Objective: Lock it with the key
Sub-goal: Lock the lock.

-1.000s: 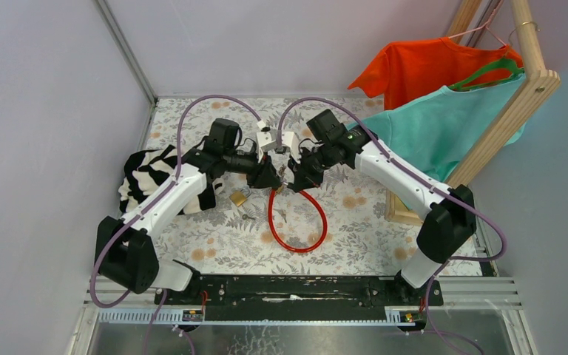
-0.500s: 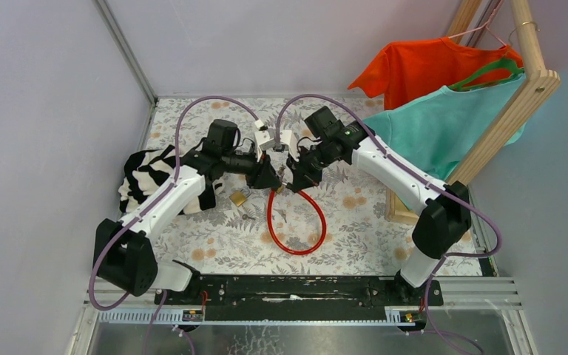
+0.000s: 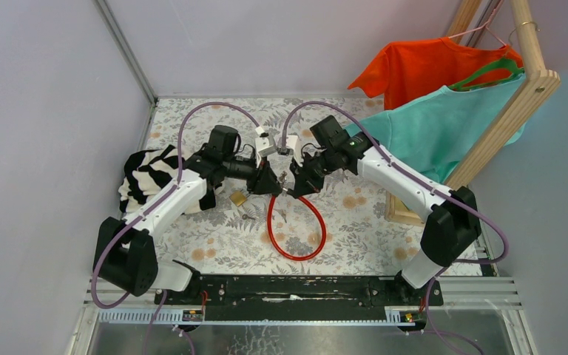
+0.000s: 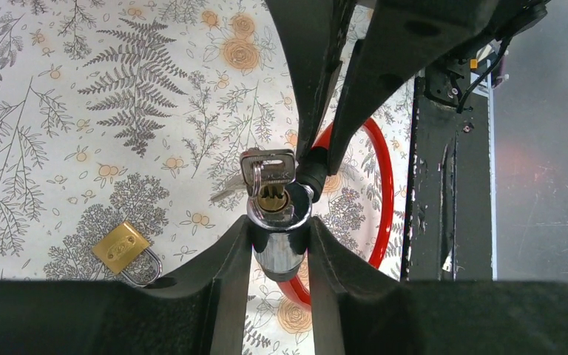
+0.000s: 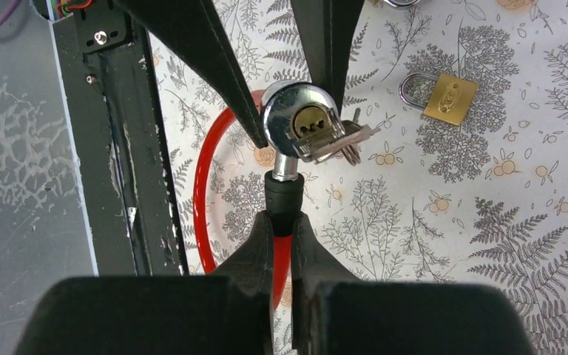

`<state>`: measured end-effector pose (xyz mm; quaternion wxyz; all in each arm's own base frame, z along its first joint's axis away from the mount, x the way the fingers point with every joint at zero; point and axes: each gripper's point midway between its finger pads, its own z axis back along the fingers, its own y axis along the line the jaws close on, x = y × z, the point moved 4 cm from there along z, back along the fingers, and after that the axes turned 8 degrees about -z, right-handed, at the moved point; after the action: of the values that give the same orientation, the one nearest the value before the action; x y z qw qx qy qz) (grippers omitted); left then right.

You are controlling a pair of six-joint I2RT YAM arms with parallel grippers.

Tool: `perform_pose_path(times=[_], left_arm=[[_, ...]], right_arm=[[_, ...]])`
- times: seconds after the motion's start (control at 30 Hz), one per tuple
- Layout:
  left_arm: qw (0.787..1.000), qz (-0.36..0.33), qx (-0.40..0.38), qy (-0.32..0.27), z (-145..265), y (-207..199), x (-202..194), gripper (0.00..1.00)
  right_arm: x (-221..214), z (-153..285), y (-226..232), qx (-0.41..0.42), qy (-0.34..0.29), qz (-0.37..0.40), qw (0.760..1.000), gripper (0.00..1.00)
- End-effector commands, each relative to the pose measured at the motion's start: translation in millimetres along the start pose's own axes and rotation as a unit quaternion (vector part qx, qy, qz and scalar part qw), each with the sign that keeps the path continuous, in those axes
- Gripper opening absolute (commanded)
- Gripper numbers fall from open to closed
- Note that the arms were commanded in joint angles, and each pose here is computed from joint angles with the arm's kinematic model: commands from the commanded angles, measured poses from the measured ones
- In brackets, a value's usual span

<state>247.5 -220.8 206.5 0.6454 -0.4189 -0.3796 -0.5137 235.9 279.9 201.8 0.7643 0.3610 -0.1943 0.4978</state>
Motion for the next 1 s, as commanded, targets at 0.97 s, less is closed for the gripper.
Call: perform_pose_path(times=[0.97], left_arm=[[0.993, -0.116, -0.02, -0.018, -2, 12, 43, 0.0]], right_arm=[[78, 49, -25, -0.058, -0.194, 0.156, 0.967, 0.03]])
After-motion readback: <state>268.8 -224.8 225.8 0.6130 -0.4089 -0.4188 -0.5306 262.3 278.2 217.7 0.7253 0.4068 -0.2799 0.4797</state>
